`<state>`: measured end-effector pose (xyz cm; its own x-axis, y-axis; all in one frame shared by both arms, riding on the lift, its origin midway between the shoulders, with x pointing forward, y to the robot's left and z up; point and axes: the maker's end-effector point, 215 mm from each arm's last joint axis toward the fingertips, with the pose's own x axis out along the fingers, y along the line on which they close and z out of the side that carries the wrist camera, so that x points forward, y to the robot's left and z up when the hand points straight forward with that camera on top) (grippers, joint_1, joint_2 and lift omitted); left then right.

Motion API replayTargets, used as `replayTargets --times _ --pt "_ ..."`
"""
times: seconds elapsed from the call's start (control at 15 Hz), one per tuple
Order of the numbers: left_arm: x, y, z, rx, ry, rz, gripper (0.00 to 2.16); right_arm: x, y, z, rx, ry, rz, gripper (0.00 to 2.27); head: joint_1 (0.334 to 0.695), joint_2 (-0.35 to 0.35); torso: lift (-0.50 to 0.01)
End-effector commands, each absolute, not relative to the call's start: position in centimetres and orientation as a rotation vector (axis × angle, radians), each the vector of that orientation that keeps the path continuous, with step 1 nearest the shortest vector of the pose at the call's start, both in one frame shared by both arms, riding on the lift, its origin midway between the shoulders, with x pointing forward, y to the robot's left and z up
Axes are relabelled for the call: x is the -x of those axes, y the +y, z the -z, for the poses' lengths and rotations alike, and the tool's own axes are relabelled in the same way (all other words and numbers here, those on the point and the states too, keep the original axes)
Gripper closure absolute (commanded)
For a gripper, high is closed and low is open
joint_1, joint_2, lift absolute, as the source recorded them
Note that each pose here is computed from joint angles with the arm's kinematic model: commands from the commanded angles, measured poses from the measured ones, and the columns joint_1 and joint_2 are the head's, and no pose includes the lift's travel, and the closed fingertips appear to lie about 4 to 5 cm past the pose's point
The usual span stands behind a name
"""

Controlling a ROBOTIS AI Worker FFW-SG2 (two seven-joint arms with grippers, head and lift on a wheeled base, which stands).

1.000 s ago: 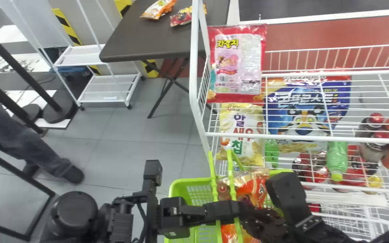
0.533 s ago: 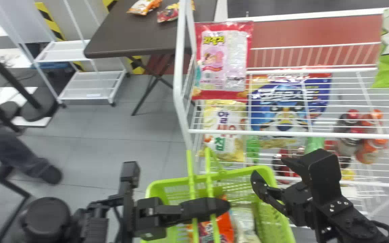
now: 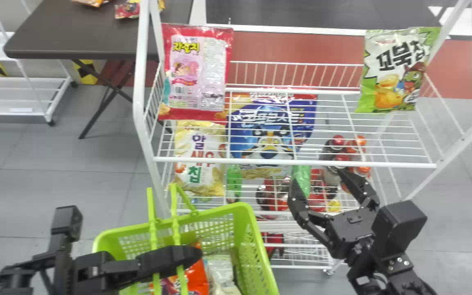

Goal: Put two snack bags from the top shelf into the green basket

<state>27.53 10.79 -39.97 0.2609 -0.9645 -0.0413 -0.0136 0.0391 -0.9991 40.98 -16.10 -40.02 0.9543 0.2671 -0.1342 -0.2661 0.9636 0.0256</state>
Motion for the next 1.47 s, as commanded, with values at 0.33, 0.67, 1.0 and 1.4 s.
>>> replayTargets --times 0.33,0.67,1.0,1.4 --pt "-26.9 10.8 39.8 1.293 1.037 0.977 2.15 -38.6 -19.8 40.6 -0.061 0.079 -0.22 0.09 0.695 -0.144 -0.001" --pt "-26.2 10.6 39.6 1.29 1.031 0.973 2.15 -38.4 -20.3 41.0 -0.063 0.086 -0.193 0.09 0.695 -0.168 -0.001" --pt "-25.9 10.6 39.5 1.286 1.029 0.975 2.15 -38.2 -20.9 40.7 -0.057 0.076 -0.173 0.09 0.695 -0.179 -0.001" --pt "-26.0 10.1 39.5 1.264 1.041 0.981 2.14 -37.9 -21.1 40.1 -0.051 0.049 -0.171 0.09 0.695 -0.192 -0.001"
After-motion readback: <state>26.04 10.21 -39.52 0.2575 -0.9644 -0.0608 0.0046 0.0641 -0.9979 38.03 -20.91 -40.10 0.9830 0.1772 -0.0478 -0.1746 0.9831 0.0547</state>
